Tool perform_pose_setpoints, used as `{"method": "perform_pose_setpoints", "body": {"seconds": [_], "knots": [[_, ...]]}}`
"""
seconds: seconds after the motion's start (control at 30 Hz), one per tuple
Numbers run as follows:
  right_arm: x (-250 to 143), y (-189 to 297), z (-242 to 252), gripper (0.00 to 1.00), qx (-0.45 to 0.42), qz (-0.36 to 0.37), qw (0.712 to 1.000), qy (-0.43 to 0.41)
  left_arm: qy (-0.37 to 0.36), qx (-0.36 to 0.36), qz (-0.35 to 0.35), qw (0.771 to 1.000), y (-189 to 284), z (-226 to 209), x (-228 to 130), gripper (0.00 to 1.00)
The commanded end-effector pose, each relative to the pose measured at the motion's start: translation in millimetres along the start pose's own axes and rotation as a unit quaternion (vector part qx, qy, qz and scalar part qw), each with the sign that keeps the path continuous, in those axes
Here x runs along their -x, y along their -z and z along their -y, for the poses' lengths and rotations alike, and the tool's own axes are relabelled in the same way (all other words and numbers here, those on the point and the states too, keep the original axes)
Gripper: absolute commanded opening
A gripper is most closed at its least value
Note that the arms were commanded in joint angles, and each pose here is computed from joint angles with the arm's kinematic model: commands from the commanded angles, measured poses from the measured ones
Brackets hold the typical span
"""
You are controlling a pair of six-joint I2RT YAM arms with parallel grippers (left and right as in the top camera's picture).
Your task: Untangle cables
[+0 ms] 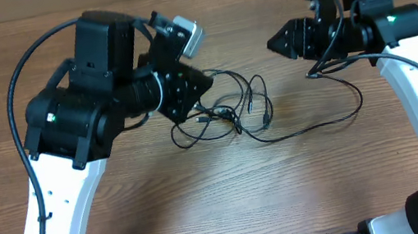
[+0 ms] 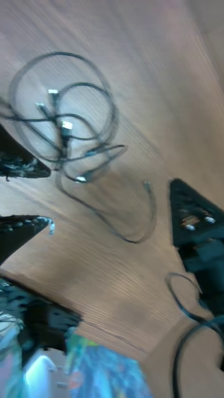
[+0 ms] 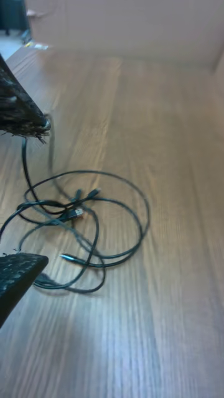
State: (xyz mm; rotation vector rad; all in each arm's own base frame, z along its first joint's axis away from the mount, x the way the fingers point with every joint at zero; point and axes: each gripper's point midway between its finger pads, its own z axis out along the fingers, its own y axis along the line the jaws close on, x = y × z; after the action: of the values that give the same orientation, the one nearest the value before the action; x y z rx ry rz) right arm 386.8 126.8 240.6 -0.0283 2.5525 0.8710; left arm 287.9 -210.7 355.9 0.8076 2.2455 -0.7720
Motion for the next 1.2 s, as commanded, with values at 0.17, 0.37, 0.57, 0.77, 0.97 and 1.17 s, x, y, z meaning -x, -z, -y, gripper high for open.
{"method": "perform_pose_setpoints", "body": {"seconds": [0.17,0.37,0.57,0.77,0.97,1.17], "knots": [[-11.4,4.7,-6.1,0.58,-0.019,-0.012,0.998,0.051,-0.022,0.038,-0.046,0.998,-15.3,-22.1,-24.2,0.17],[-21.9,-2.8,1.7,0.58,-0.022,-0.028,0.999,0.041,-0.005,0.036,-0.079,0.996,-50.8,-40.8,-56.3,0.18],[-28.4,-7.0,6.2,0.6,-0.024,-0.038,0.998,0.035,-0.024,0.025,-0.1,0.994,-89.5,-58.4,-93.5,0.32],[-27.8,-7.1,5.8,0.61,-0.023,-0.036,0.998,0.035,-0.064,0.021,-0.125,0.99,-109.7,-69.6,-122.5,0.41],[-32.5,-6.9,-3.0,0.61,0.003,-0.046,0.998,0.031,-0.057,0.008,-0.139,0.989,-135.1,-79.0,-144.7,0.45],[-33.7,-6.8,-3.6,0.61,0.006,-0.049,0.998,0.03,-0.051,0.001,-0.147,0.988,-153.2,-87.4,-152.9,0.28]]}}
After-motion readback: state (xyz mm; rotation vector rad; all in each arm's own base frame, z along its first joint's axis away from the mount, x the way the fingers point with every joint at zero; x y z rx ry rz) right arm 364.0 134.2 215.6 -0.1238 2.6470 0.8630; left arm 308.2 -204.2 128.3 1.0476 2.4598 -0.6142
